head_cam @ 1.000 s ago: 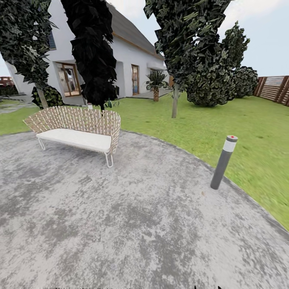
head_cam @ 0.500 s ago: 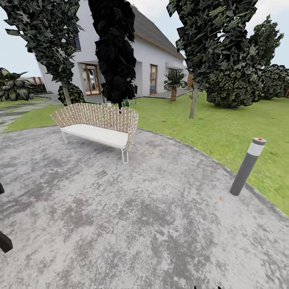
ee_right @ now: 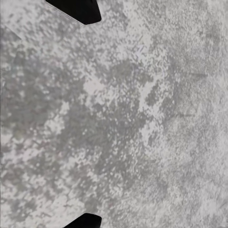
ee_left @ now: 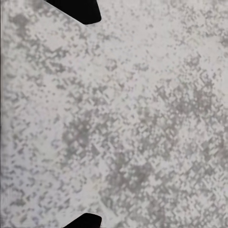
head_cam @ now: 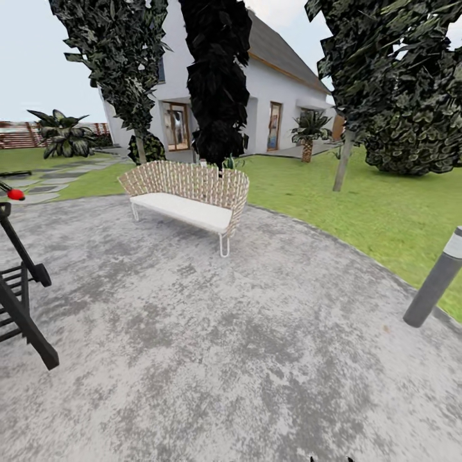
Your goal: In the garden, pick up the pesticide atomizer on the floor and spray pesticide onto both trees until each tree trunk is fully covered.
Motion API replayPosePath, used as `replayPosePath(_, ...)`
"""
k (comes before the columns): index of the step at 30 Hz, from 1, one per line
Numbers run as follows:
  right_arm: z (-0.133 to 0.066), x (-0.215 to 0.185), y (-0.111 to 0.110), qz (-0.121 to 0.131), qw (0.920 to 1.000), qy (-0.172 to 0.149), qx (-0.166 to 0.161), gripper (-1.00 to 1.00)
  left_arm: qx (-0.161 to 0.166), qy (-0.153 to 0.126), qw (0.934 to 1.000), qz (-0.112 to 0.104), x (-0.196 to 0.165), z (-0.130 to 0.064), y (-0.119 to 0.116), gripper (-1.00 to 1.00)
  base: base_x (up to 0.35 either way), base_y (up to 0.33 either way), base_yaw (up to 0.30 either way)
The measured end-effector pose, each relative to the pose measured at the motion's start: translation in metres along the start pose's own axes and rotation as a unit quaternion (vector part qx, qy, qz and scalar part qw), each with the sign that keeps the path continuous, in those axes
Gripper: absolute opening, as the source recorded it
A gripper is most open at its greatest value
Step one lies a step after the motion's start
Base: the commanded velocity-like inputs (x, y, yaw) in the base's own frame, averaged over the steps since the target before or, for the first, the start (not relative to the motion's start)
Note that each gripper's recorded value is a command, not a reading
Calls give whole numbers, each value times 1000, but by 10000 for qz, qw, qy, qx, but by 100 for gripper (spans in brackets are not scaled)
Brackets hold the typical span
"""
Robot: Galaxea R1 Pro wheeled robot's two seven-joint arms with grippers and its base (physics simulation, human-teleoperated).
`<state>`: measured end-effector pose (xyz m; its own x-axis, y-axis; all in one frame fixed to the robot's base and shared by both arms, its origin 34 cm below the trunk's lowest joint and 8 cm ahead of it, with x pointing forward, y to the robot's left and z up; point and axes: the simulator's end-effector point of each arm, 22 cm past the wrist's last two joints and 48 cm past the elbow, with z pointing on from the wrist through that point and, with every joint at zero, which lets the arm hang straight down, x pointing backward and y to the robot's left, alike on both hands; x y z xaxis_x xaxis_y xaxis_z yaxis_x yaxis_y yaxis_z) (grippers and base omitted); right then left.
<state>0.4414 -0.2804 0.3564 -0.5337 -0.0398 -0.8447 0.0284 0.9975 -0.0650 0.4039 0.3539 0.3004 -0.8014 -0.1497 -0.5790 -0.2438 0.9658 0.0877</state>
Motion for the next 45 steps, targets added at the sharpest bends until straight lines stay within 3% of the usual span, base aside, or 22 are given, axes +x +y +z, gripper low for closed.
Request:
replayPosePath(8, 6, 16, 1, -2, 10000, -4, 0, 100, -7, -6, 10000, -3, 13, 12, 0, 100, 0, 0, 279)
replayPosePath(33, 6, 18, 2, 4, 10000, 8, -1, 100, -20, 21, 10000, -5, 15, 13, 2, 100, 1, 0, 280)
replayPosePath(45, 6, 18, -1, -30, 10000, 12, -6, 100, -13, 24, 10000, -3, 15, 12, 1, 100, 320, -84, 27)
